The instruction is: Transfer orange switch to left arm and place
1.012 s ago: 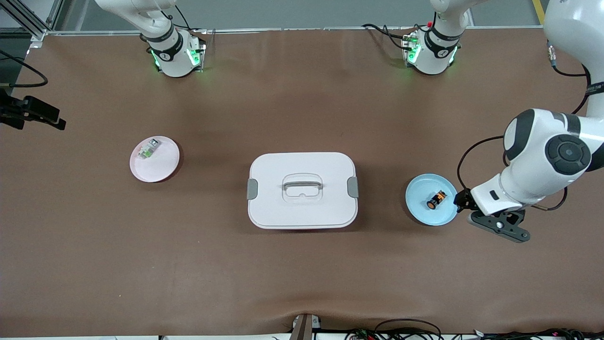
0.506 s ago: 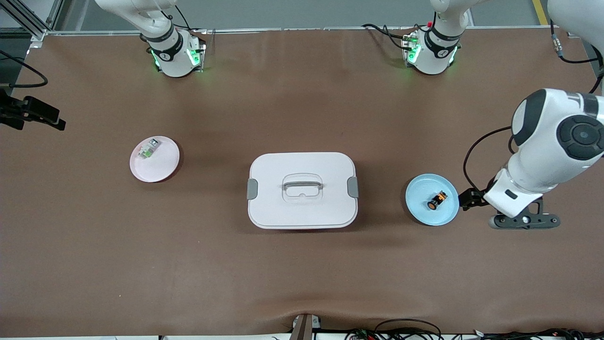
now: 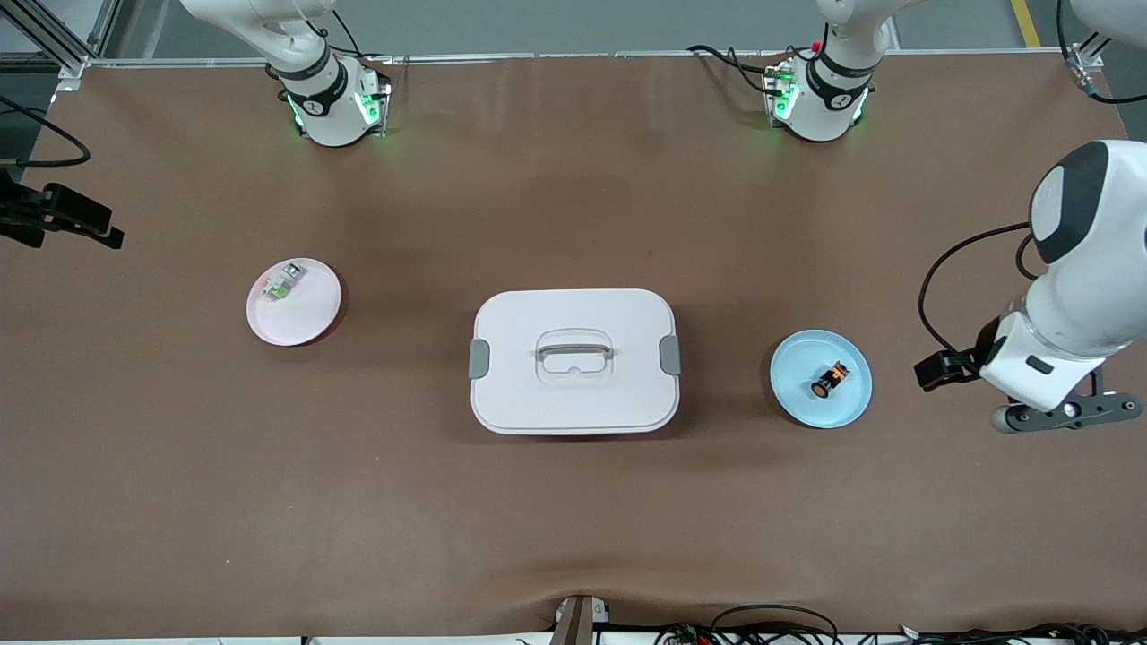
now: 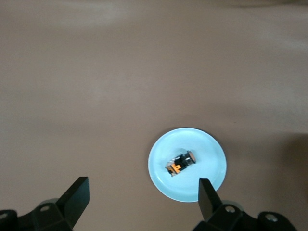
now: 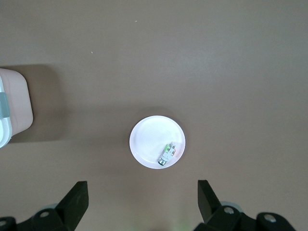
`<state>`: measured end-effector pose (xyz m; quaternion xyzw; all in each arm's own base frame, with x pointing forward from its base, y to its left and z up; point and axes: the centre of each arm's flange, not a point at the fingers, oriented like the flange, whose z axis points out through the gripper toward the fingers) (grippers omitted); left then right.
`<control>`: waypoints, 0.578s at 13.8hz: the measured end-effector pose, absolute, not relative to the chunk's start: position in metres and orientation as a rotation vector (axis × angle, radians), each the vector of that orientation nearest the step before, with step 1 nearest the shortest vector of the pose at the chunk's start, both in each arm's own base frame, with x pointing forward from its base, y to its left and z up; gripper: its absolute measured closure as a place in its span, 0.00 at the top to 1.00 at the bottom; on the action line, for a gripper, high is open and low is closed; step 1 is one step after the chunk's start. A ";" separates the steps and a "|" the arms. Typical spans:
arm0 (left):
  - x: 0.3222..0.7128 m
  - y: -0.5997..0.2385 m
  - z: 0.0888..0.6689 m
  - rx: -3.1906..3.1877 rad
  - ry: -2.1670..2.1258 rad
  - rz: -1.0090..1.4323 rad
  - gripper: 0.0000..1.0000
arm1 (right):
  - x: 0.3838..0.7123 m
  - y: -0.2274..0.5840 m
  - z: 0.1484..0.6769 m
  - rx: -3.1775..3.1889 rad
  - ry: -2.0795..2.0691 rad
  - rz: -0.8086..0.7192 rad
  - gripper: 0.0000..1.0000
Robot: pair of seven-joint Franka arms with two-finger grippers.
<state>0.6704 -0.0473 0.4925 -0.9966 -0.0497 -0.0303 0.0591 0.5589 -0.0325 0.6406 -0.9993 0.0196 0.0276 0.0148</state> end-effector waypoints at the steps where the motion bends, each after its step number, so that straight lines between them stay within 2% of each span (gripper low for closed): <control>1: 0.670 -0.039 0.494 -3.000 -0.158 -0.084 1.00 | 0.559 -0.032 0.641 -3.110 0.059 0.086 1.00; 4: 0.658 -0.031 0.513 -2.958 -0.174 -0.052 1.00 | 0.560 -0.028 0.641 -3.110 0.043 0.073 1.00; 8: 0.624 -0.037 0.573 -3.002 -0.227 -0.042 1.00 | 0.561 -0.031 0.642 -3.114 0.049 0.058 1.00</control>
